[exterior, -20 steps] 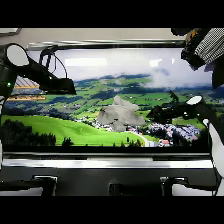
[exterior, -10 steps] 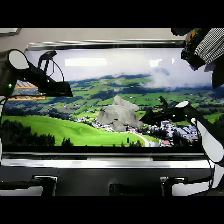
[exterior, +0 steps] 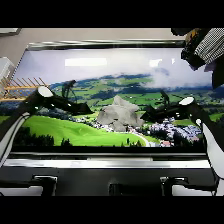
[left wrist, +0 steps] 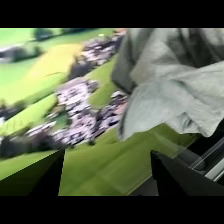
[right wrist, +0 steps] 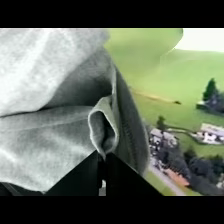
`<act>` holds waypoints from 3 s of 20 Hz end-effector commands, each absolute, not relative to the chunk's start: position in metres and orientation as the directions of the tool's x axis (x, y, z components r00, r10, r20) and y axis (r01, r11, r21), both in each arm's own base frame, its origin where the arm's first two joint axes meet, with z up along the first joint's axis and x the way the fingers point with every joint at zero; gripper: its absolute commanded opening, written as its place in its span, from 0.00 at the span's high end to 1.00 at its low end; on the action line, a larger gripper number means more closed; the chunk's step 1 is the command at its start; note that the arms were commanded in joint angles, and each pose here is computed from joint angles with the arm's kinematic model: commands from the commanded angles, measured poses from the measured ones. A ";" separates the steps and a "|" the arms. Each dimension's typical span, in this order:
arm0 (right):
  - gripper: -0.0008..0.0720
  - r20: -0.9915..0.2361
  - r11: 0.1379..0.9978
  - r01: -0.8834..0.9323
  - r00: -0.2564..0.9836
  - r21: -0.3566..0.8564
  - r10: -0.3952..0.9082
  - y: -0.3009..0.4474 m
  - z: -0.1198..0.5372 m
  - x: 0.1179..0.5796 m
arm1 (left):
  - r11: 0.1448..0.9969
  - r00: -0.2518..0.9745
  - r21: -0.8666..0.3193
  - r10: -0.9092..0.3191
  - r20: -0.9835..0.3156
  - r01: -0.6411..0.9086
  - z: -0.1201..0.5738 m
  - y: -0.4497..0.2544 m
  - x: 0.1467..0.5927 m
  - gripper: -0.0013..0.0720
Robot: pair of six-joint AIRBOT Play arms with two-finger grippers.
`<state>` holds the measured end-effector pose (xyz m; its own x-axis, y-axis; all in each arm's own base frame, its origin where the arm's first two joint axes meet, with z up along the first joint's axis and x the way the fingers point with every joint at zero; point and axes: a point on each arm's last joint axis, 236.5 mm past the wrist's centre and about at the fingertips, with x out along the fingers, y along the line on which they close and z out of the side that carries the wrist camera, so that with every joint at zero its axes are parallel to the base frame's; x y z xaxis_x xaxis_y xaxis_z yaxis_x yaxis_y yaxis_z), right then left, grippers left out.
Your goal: Fold the clothes and pants, and hang the long-sleeved shirts on hangers.
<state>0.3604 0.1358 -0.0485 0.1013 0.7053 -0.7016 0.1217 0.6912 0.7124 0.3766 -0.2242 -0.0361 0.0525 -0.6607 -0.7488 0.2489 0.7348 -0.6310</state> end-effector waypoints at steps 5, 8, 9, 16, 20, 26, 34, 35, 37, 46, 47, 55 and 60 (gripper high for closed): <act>0.94 -0.706 0.697 0.114 0.103 0.708 0.701 0.136 -0.023 0.351 | 0.673 -0.011 -0.692 -0.715 -0.699 0.262 -0.081 -0.287 0.353 0.18; 0.94 -0.701 0.695 0.092 0.117 0.713 0.703 0.137 -0.008 0.348 | 0.672 0.033 -0.691 -0.723 -0.690 0.268 -0.071 -0.285 0.369 0.97; 0.94 -0.700 0.697 0.074 0.130 0.713 0.702 0.137 0.000 0.347 | 0.669 0.061 -0.690 -0.729 -0.682 0.277 -0.060 -0.281 0.379 0.96; 0.94 -0.666 0.826 -0.265 0.493 0.498 0.560 0.109 0.164 0.370 | 0.826 0.438 -0.454 -0.562 -0.702 0.333 0.114 -0.167 0.451 0.97; 0.94 -0.419 0.868 -0.410 0.761 0.280 0.494 0.103 0.332 0.337 | 0.881 0.720 -0.297 -0.472 -0.509 0.368 0.280 -0.117 0.425 0.97; 0.94 -0.106 0.927 -0.361 0.923 0.099 0.370 0.086 0.473 0.237 | 0.906 0.898 -0.244 -0.396 -0.194 0.347 0.433 -0.093 0.309 0.96; 0.94 -0.227 0.912 -0.292 0.904 0.287 0.361 0.082 0.445 0.256 | 0.919 0.923 -0.278 -0.336 -0.186 0.278 0.437 -0.079 0.302 0.96; 0.94 -0.273 0.917 -0.265 0.897 0.299 0.348 0.077 0.432 0.274 | 0.929 0.926 -0.282 -0.307 -0.218 0.241 0.426 -0.072 0.322 0.96; 0.94 -0.403 0.929 -0.198 0.858 0.313 0.319 0.065 0.391 0.321 | 0.941 0.917 -0.284 -0.270 -0.293 0.186 0.393 -0.063 0.374 0.96; 0.94 -0.798 0.892 0.096 0.497 0.441 0.341 0.044 0.064 0.538 | 0.940 0.758 -0.340 -0.243 -0.606 0.029 0.090 -0.083 0.616 0.96; 0.94 -0.803 0.881 0.120 0.482 0.457 0.351 0.045 0.037 0.548 | 0.940 0.729 -0.339 -0.255 -0.635 0.034 0.066 -0.094 0.621 0.96; 0.76 -0.801 0.801 0.206 0.375 0.562 0.466 0.068 -0.035 0.554 | 0.939 0.595 -0.339 -0.306 -0.743 0.059 0.007 -0.132 0.608 0.73; 0.34 -0.827 0.846 0.075 0.271 0.528 0.492 0.029 0.029 0.495 | 0.951 0.496 -0.303 -0.290 -0.819 0.055 0.061 -0.075 0.563 0.31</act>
